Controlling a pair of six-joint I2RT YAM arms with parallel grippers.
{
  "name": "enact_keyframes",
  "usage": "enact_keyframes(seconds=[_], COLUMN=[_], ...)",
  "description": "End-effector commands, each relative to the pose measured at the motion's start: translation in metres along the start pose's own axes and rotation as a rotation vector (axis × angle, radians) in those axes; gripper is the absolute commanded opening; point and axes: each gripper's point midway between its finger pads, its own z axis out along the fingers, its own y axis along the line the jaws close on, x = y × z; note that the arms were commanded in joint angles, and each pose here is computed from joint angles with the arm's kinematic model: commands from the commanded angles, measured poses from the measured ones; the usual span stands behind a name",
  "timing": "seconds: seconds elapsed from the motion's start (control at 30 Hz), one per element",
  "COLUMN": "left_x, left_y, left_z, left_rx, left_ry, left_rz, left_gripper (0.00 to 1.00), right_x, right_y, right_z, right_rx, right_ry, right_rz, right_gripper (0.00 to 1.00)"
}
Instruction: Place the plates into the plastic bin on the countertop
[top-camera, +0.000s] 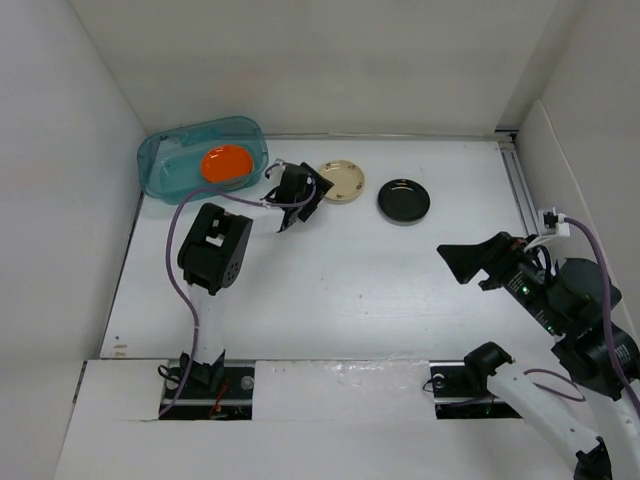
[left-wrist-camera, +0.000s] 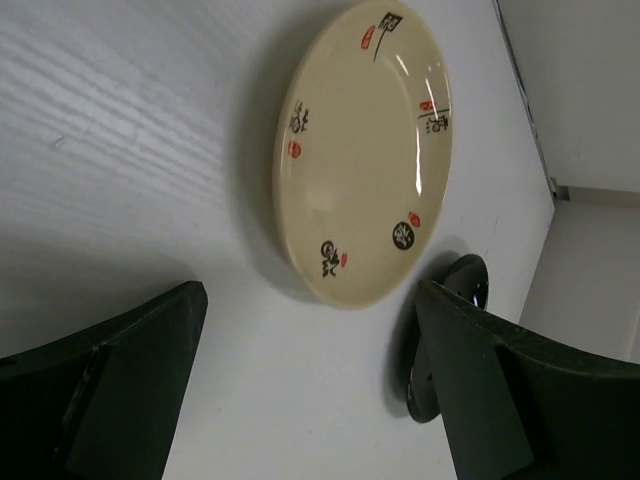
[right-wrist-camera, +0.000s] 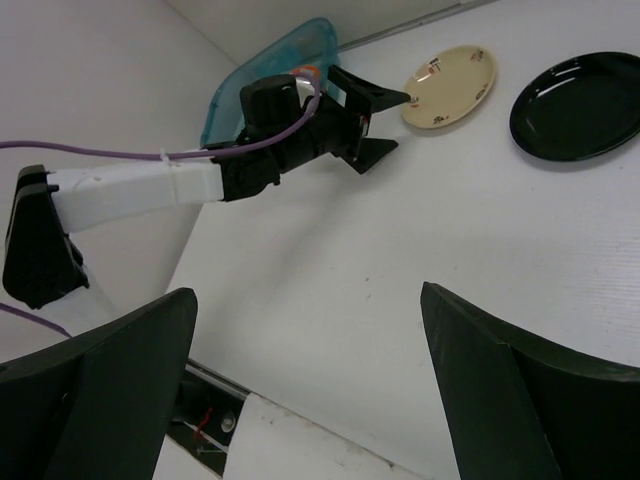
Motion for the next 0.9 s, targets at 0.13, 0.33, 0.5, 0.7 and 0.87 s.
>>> enact_keyframes(seconds=[0.13, 0.33, 0.5, 0.7, 0.87], left_x=[0.008, 0.009, 0.004, 0.01, -0.006], left_y=[0.013, 0.031, 0.018, 0.02, -0.027], left_z=[0.032, 0.037, 0.045, 0.049, 0.028], left_rx=[-0.084, -0.195, -0.213, -0.218, -0.104], left_ry=[0.004, -0.008, -0.003, 0.025, 0.02], left_rz=[-0.07, -0.129, -0.136, -0.146, -0.087], left_gripper=[0.7, 0.44, 0.22, 0.0, 0.0], right_x=[-0.025, -0.023, -0.018, -0.019, -0.02], right_y=[0.009, 0.022, 0.032, 0.035, 0.034], right_z=[-0.02, -0.021, -0.023, -0.024, -0.023], right_rx=[-0.016, -0.082, -0.139, -0.152, -0.144], right_ry=[-0.091, -0.07, -0.041, -0.042, -0.048], right_rz=[-0.006, -0.009, -0.002, -0.003, -0.003], right_gripper=[0.99, 0.99, 0.99, 0.99, 0.99])
